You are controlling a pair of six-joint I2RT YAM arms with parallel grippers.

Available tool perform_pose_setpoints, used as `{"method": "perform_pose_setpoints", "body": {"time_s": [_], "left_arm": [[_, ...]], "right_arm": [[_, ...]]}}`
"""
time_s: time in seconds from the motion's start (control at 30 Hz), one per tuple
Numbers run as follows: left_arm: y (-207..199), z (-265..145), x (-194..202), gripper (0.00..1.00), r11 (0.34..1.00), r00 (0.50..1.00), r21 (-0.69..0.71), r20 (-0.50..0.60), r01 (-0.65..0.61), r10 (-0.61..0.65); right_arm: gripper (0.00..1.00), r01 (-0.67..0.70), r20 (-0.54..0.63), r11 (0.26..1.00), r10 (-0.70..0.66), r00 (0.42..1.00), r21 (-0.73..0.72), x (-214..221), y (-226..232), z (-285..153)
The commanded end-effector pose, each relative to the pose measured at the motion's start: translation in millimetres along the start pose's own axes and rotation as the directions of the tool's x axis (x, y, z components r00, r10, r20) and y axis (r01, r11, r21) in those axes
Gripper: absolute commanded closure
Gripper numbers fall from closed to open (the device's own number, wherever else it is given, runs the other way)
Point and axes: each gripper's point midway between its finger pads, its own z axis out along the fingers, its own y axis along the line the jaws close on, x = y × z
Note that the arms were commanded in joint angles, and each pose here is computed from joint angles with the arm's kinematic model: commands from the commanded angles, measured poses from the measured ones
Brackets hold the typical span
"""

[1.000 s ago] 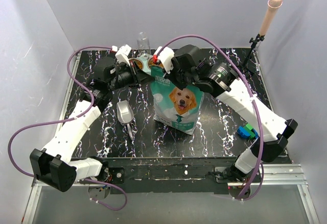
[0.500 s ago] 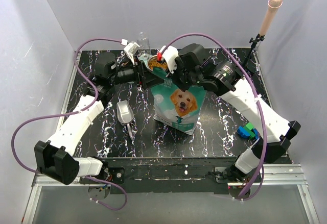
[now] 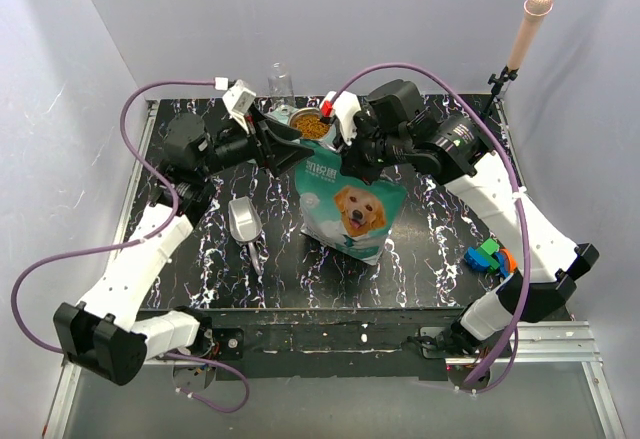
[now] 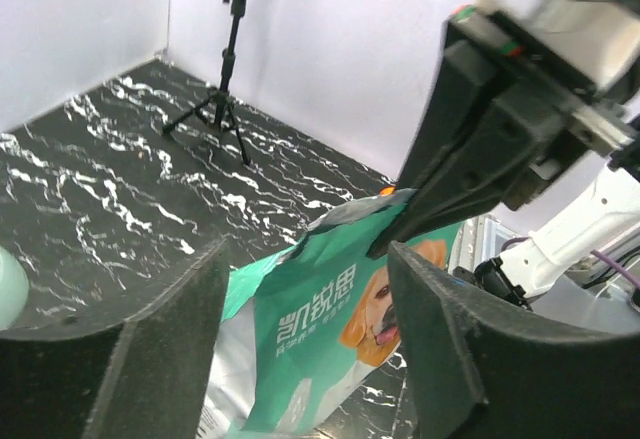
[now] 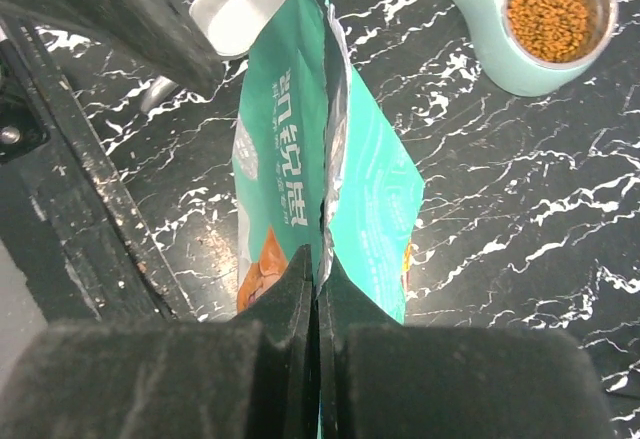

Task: Serve the pet food

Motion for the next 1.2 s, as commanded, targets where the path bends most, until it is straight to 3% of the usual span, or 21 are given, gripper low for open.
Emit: {"method": "perform_pose_setpoints", "body": {"time_s": [0.0, 0.1, 0.17, 0.2, 0.27, 0.33, 0.43, 0.53, 0.6, 0.67, 0.7, 0.77, 0.87, 1.07, 1.17], "left_arm": [[-14, -7, -21, 0.4, 0.997, 0.993, 0.016, 0.085, -0.081, 0.079], [-18, -9, -30, 0.41, 0.999, 0.996, -0.002, 0.085, -0.033, 0.033], [-1, -13, -41, 0.45, 0.983, 0.988, -0.147, 0.126, 0.112, -0.094], [10, -17, -39, 0.46, 0.944, 0.969, -0.235, 0.134, 0.233, -0.206], [29, -32, -32, 0.36, 0.79, 0.891, -0.413, 0.195, 0.454, -0.41], [33, -48, -14, 0.35, 0.571, 0.757, -0.524, 0.258, 0.632, -0.601], [10, -54, 1, 0.38, 0.29, 0.492, -0.505, 0.328, 0.813, -0.806], [-12, -48, 1, 0.45, 0.077, 0.239, -0.419, 0.351, 0.905, -0.905], [-20, -45, 7, 0.41, -0.106, 0.048, -0.38, 0.375, 0.919, -0.926], [-27, -44, 7, 0.33, -0.224, -0.06, -0.352, 0.42, 0.909, -0.906], [-29, -44, 5, 0.29, -0.253, -0.081, -0.339, 0.448, 0.906, -0.89], [-27, -40, -4, 0.23, -0.251, -0.065, -0.317, 0.497, 0.915, -0.865], [-29, -26, -2, 0.21, -0.278, -0.069, -0.336, 0.521, 0.9, -0.851], [-36, 11, 25, 0.29, -0.327, -0.069, -0.364, 0.569, 0.872, -0.819], [-25, 14, 28, 0.37, -0.317, -0.037, -0.356, 0.612, 0.879, -0.79]], "right_arm": [[0.99, -0.009, 0.063, 0.997, 0.014, 0.998, -0.076, -15, 13, -25], [0.99, -0.054, 0.05, 0.995, 0.058, 0.997, -0.083, -14, 12, -22], [0.99, -0.088, 0.023, 0.995, 0.089, 0.996, -0.035, -11, 4, -18], [0.99, -0.1, 0.022, 0.995, 0.101, 0.995, -0.019, -11, 1, -18], [0.99, -0.086, 0.024, 0.996, 0.085, 0.996, 0.037, -13, -6, -17], [0.99, -0.058, 0.044, 0.996, 0.055, 0.998, 0.069, -18, -9, -18], [0.99, -0.016, 0.044, 0.994, 0.012, 0.999, 0.107, -19, -13, -13], [0.99, 0.04, 0.004, 0.985, -0.042, 0.999, 0.17, -16, -18, -5], [0.99, 0.068, -0.006, 0.976, -0.068, 0.998, 0.205, -16, -20, 1], [0.99, 0.071, 0.012, 0.976, -0.075, 0.997, 0.205, -20, -18, 3], [0.99, 0.072, 0.027, 0.977, -0.079, 0.996, 0.202, -24, -16, 3], [0.99, 0.084, 0.038, 0.979, -0.092, 0.995, 0.188, -26, -11, 5], [0.99, 0.11, 0.044, 0.977, -0.12, 0.992, 0.182, -30, -5, 4], [0.99, 0.148, 0.053, 0.971, -0.161, 0.986, 0.186, -36, 2, 2], [0.99, 0.148, 0.064, 0.973, -0.162, 0.985, 0.177, -37, 5, 0]]}}
